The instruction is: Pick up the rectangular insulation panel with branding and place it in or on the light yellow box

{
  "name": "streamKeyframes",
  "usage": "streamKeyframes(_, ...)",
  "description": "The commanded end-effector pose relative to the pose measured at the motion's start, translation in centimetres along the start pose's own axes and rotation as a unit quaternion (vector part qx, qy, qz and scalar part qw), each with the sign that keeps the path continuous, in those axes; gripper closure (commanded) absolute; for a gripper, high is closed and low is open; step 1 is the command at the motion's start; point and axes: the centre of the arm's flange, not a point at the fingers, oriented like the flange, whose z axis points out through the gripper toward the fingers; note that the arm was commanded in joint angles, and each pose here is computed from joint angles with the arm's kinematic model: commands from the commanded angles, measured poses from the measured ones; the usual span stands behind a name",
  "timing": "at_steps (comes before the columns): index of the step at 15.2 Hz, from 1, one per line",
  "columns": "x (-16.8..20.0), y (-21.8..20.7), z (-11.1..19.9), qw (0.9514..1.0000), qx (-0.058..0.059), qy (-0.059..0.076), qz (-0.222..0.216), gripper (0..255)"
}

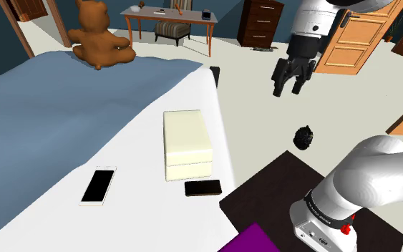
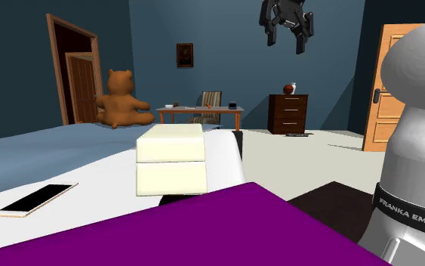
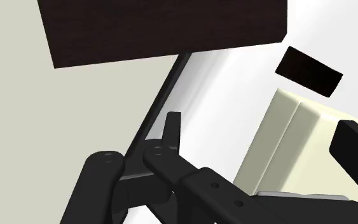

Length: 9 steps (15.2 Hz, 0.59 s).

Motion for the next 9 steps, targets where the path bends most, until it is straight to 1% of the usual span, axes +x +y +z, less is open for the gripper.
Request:
streamKeyframes(1,0.0,0.0,0.0,1.0000,0.000,0.000,0.000,0)
streamKeyframes(3,0.9,-1.4,2.1,0.9995,-0.005,0.003,-0.032,0)
streamKeyframes(5,1.7,-2.8,4.2,0.9978,-0.009,0.005,-0.065,0)
streamKeyframes(7,2.4,-4.3,6.4,0.9951,-0.014,0.008,-0.097,0)
streamKeyframes(9,3.0,-5.8,8.5,0.9913,-0.019,0.011,-0.129,0)
